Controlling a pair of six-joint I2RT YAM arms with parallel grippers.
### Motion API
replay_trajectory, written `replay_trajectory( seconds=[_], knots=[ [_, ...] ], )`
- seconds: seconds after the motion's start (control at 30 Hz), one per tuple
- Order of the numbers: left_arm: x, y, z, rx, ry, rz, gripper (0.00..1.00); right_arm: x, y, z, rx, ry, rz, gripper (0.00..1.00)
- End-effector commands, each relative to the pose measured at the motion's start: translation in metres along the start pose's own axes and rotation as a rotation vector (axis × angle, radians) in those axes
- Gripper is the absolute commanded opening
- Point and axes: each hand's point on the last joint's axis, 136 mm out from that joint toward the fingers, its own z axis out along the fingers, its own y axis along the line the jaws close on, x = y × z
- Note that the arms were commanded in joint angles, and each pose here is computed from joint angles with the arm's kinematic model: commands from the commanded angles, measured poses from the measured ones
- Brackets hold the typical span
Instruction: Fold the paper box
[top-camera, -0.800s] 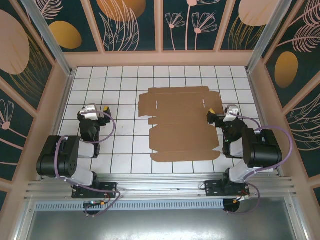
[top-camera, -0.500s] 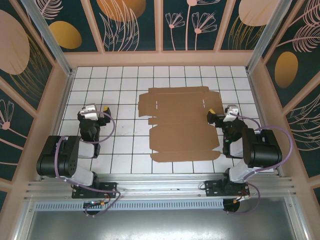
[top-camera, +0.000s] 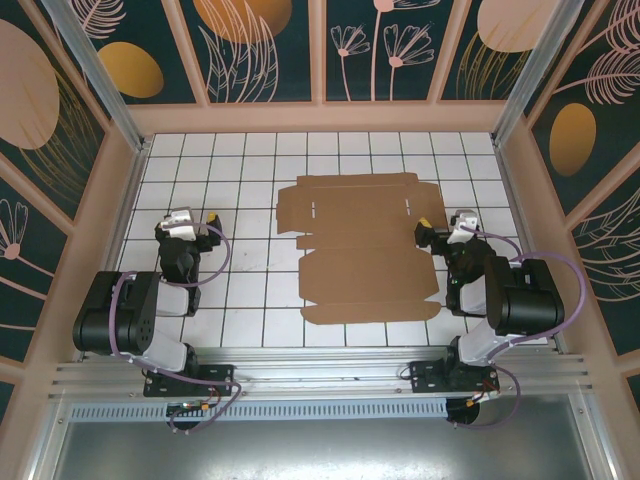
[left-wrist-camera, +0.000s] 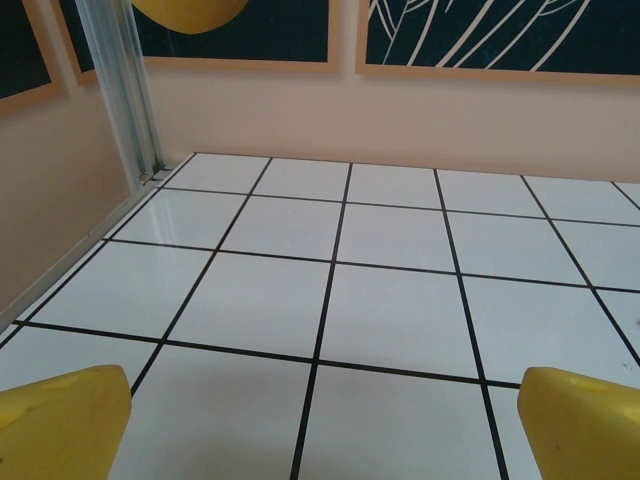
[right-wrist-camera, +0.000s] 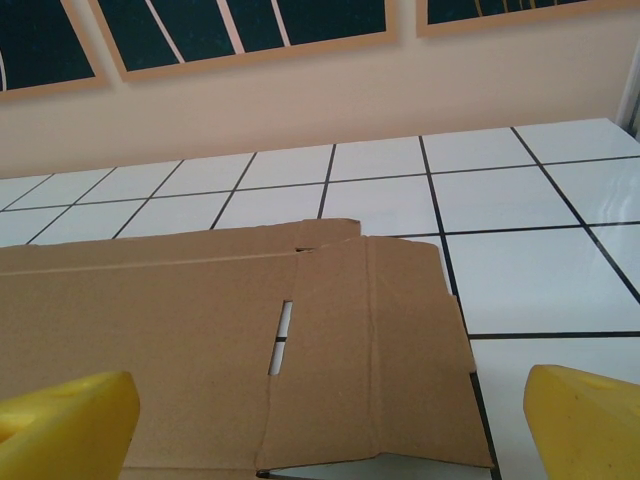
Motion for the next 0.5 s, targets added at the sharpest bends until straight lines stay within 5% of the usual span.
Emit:
replay_trajectory(
  seconds=[0.0,0.3,0.4,0.47],
  knots=[
    [-0.009,-0.001,0.002,0.012,-0.029,-0.007,0.99,-0.014,0.001,0.0,-0.02,-0.044,-0.002,0.99],
    [-0.014,-0.001,0.001,0.014,-0.034,-0.006,0.99,-0.022,0.002,-0.007,-0.033,-0.082,-0.001,0.99],
    [-0.045,-0.001,-0.002,-0.015,-0.037,0.0,0.99,-0.046,0.003,-0.02,0.093,-0.132,-0.044,0.99],
    [-0.085,-0.007,-0.016,0.006,-0.16,-0.099,0.99,-0.068,0.029,-0.02,0.085,-0.161,-0.132,0.99]
  ],
)
